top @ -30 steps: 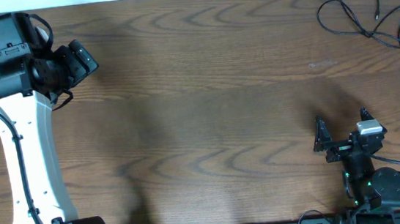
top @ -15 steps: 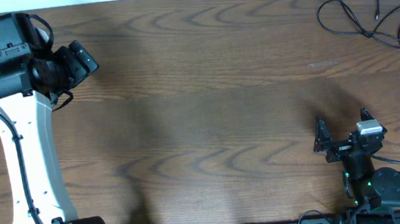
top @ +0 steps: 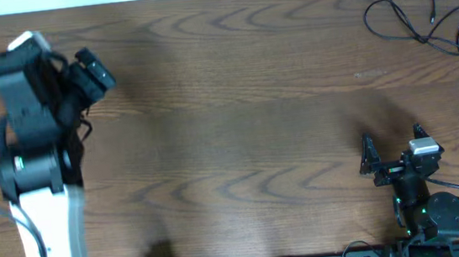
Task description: Untangle cables
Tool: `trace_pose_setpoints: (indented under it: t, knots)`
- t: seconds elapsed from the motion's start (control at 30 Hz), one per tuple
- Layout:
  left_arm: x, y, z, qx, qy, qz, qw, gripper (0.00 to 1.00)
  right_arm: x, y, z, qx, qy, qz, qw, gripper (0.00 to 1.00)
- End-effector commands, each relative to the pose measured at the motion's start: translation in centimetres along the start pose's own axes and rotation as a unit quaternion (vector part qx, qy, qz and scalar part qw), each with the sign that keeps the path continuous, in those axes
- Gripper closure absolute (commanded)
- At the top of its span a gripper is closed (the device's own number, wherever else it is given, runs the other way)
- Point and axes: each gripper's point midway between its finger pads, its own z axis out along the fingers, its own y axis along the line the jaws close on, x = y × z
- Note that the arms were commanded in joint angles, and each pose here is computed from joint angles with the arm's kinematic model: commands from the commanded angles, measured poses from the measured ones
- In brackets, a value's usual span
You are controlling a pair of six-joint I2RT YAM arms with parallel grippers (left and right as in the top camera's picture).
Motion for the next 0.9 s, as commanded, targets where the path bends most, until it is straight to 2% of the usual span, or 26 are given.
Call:
trace_pose_setpoints:
  t: [0.0,0.27,0.47,0.87]
  knots:
    - [2.0,1.3,-1.5,-0.002,-0.03,0.005,1.0,0.04,0.0,0.2,0.0,-0.004,-0.001,0.006,1.0,0.01]
    - [6.0,1.6,-3.5,0.05,-0.113,0.011,0.992,0.04,0.0,0.2,0.0,-0.004,-0.001,0.006,1.0,0.01]
    - [9.9,1.8,-4.0,0.084,-0.151,0.022,0.985,0.04,0.0,0.2,0.0,-0.004,-0.001,0.006,1.0,0.01]
    - [15.5,3.4,-3.1,0.113,-0.212,0.028,0.97,0.04,0.0,0.2,0.0,-0.004,-0.001,0.006,1.0,0.01]
